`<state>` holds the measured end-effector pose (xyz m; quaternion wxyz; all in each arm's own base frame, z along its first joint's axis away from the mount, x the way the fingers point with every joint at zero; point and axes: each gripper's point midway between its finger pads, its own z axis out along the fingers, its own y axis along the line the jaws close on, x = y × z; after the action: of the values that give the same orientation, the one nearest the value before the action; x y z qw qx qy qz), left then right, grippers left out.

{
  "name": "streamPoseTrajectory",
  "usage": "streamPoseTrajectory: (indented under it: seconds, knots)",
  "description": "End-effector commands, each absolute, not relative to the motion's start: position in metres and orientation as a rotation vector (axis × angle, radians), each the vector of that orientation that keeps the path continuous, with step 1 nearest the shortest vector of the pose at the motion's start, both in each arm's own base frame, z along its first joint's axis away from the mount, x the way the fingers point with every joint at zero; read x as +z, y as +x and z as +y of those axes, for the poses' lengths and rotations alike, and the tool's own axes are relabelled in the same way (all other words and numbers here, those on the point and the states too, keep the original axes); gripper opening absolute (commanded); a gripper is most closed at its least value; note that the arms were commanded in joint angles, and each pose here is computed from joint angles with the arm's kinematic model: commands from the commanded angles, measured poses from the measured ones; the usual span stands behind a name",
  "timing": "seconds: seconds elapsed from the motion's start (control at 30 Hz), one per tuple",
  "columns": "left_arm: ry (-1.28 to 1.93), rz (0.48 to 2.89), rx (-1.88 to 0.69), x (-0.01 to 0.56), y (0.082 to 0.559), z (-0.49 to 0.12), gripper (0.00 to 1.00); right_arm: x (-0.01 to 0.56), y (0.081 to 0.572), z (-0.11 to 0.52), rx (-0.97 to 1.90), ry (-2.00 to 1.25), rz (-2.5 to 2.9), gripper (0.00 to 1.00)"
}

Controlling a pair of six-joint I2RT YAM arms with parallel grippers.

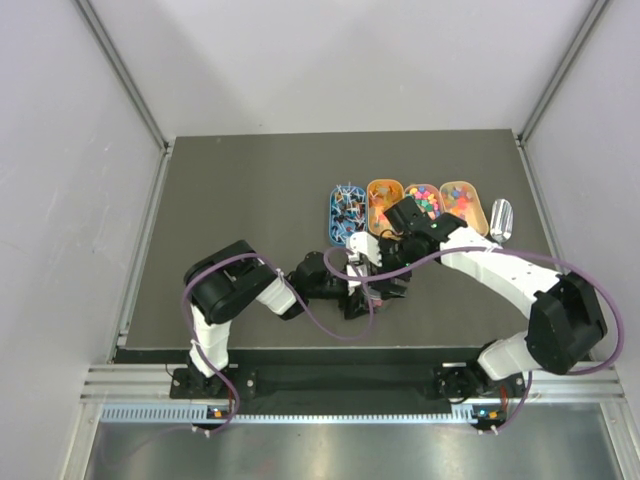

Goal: Pack the candies
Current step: Screw the bottle lid onto the packing bottle.

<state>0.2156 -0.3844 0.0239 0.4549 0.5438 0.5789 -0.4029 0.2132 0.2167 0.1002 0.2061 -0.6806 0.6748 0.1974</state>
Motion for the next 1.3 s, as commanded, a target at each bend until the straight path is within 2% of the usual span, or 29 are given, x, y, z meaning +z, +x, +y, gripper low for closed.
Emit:
streamPoseTrajectory:
  seconds: [0.0, 0.4, 0.5, 0.53, 0.87, 1.07, 1.27]
  knots:
    - [1.334, 1.478, -0.966, 0.022, 0.219, -0.379, 0.26, 0.059, 0.189, 0.211, 0.563, -1.782, 2.173, 0.66]
    - [1.339, 1.477, -0.960, 0.020, 0.222, -0.380, 0.25, 0.054, 0.192, 0.204, 0.446, -1.598, 2.343, 0.68]
    - [1.343, 1.476, -0.955, 0.020, 0.223, -0.381, 0.25, 0.057, 0.192, 0.206, 0.455, -1.591, 2.341, 0.80]
    - [1.344, 1.475, -0.954, 0.021, 0.223, -0.381, 0.25, 0.058, 0.194, 0.204, 0.438, -1.597, 2.334, 0.99]
    - [1.363, 1.504, -0.963, 0.013, 0.221, -0.373, 0.24, 0.095, 0.215, 0.197, 0.365, -1.630, 2.167, 1.00]
    - [1.361, 1.517, -0.967, 0.013, 0.225, -0.373, 0.24, 0.109, 0.206, 0.172, 0.361, -1.678, 2.149, 1.00]
    - [1.363, 1.529, -0.981, 0.012, 0.223, -0.369, 0.23, 0.135, 0.217, 0.148, 0.359, -1.723, 1.966, 1.00]
